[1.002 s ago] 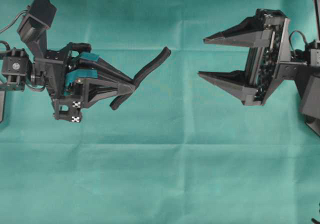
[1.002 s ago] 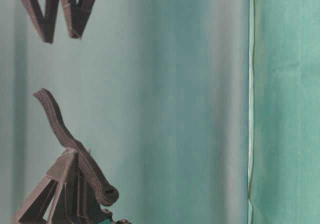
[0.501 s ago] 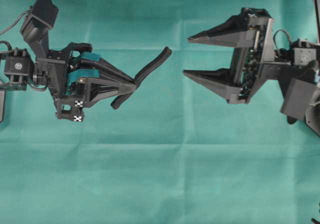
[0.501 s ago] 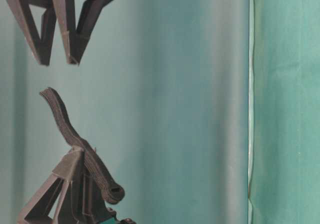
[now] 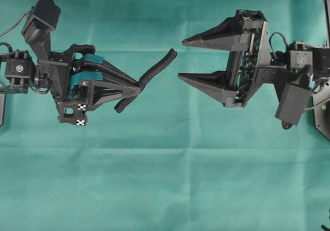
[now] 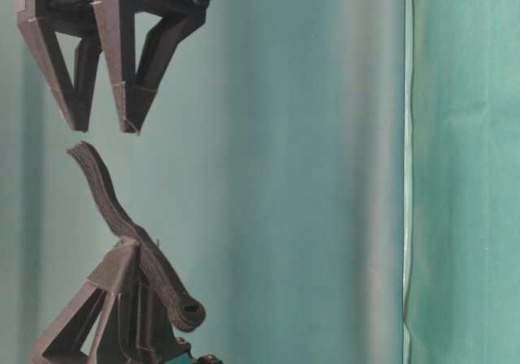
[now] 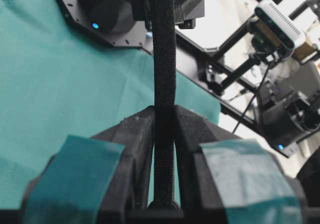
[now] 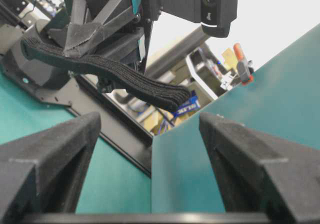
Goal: Peel off the Velcro with your right arm.
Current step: 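Move the right gripper toward the strap's free end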
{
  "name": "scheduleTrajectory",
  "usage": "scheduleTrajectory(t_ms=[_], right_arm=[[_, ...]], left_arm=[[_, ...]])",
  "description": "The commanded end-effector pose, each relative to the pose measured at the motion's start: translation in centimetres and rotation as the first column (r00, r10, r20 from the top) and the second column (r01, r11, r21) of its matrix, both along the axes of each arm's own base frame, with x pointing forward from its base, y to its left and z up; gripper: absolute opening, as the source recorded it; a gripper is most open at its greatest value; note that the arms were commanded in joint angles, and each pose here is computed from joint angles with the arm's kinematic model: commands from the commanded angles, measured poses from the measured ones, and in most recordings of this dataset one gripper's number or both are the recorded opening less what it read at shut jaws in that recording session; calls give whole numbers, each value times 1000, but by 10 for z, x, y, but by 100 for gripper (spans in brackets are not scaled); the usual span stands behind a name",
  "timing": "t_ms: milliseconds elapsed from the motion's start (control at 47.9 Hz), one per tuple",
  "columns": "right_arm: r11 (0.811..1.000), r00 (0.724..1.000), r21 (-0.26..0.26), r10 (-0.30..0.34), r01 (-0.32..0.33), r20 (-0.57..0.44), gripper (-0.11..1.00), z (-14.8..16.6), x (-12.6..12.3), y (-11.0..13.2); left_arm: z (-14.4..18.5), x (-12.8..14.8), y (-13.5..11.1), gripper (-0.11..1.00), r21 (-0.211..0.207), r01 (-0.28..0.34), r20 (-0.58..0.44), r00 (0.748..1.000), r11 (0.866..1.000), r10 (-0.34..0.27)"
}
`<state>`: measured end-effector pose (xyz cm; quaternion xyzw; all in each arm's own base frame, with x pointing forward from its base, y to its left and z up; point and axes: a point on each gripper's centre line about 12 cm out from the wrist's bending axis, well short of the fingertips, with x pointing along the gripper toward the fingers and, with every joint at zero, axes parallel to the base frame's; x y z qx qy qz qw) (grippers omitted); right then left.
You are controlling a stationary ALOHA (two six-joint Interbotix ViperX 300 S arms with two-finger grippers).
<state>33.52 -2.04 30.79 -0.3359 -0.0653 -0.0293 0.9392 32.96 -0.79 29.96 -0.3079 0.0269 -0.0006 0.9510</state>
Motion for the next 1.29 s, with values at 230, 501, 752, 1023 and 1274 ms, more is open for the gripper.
scheduleTrajectory(t_ms=[230, 501, 752, 1023, 1274], right_arm=[[1000, 997, -19, 1, 0, 78, 28, 16, 1, 0], [999, 997, -35, -1, 4, 73, 11, 15, 3, 0], [999, 997, -37, -1, 4, 71, 11, 15, 6, -1], [999, 998, -37, -2, 4, 64, 11, 12, 8, -1], [999, 999, -35, -3, 5, 55, 11, 9, 9, -1]], left_arm=[[6, 0, 1, 10, 0, -4, 23, 1000, 1000, 4], [5, 0, 1, 10, 0, -4, 21, 1000, 1000, 4], [4, -1, 1, 10, 0, -4, 18, 1000, 1000, 4], [4, -1, 1, 10, 0, -2, 20, 1000, 1000, 2], [4, -1, 1, 10, 0, -4, 20, 1000, 1000, 4]])
